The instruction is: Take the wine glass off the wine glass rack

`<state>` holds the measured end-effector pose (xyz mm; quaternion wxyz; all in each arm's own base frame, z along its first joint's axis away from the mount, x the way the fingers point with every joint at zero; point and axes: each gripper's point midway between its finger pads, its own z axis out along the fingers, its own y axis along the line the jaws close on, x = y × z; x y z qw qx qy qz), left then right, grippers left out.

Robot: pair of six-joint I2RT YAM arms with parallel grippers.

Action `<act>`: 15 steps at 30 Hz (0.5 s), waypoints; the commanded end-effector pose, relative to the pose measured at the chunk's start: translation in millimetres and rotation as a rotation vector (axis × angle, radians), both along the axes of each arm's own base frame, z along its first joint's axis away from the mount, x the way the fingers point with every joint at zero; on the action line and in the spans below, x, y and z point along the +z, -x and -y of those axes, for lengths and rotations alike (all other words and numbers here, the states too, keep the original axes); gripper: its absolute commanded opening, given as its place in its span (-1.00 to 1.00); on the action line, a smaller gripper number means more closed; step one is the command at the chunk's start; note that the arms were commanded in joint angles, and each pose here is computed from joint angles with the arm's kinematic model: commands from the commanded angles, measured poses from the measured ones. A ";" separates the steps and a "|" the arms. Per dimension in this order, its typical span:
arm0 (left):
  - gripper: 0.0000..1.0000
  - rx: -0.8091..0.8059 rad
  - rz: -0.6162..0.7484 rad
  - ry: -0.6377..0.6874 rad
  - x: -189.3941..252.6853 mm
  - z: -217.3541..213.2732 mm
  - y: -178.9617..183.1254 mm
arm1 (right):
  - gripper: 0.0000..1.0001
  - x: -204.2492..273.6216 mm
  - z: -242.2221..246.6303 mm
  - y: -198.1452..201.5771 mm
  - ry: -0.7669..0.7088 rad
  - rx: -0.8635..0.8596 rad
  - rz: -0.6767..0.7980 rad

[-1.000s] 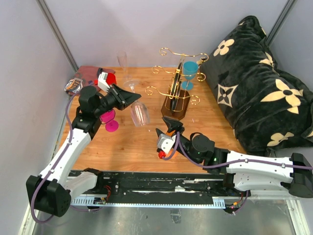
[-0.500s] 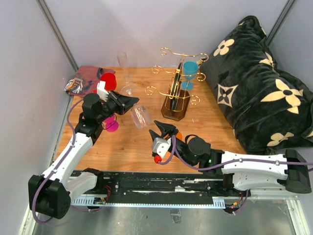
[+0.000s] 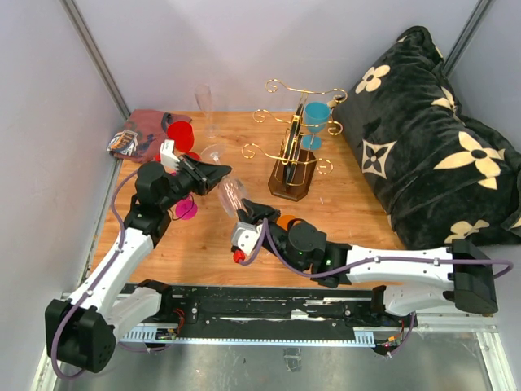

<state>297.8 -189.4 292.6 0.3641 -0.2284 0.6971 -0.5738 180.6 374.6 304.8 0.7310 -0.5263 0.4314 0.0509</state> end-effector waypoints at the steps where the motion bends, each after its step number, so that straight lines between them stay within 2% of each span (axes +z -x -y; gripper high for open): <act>1: -0.98 -0.029 0.040 0.058 13.2 5.6 11.3 | -0.56 28.9 -4.4 -17.1 -0.051 -0.083 0.013; 3: -0.98 -0.029 0.043 0.072 14.6 5.1 13.5 | -0.67 30.4 -7.0 -21.4 -0.032 -0.103 0.022; 4: -0.98 -0.028 0.044 0.074 15.3 4.9 14.1 | -0.75 30.4 -6.5 -24.2 -0.025 -0.123 0.025; 5: -0.96 -0.026 0.044 0.074 15.4 4.3 14.4 | -0.92 30.9 -7.2 -25.0 -0.024 -0.128 0.025; 6: -0.91 -0.028 0.044 0.075 16.0 4.6 15.1 | -0.97 31.4 -7.3 -26.0 -0.024 -0.135 0.024; 9: -0.73 -0.031 0.046 0.078 18.2 4.8 16.1 | -0.99 33.2 -6.0 -29.6 -0.024 -0.164 0.010; 12: -0.36 -0.038 0.064 0.078 22.9 5.2 17.6 | -0.99 36.5 -3.2 -34.7 -0.024 -0.206 -0.009; 15: -0.18 -0.043 0.079 0.063 26.6 5.5 18.5 | -0.99 43.5 -0.4 -41.4 -0.030 -0.253 -0.022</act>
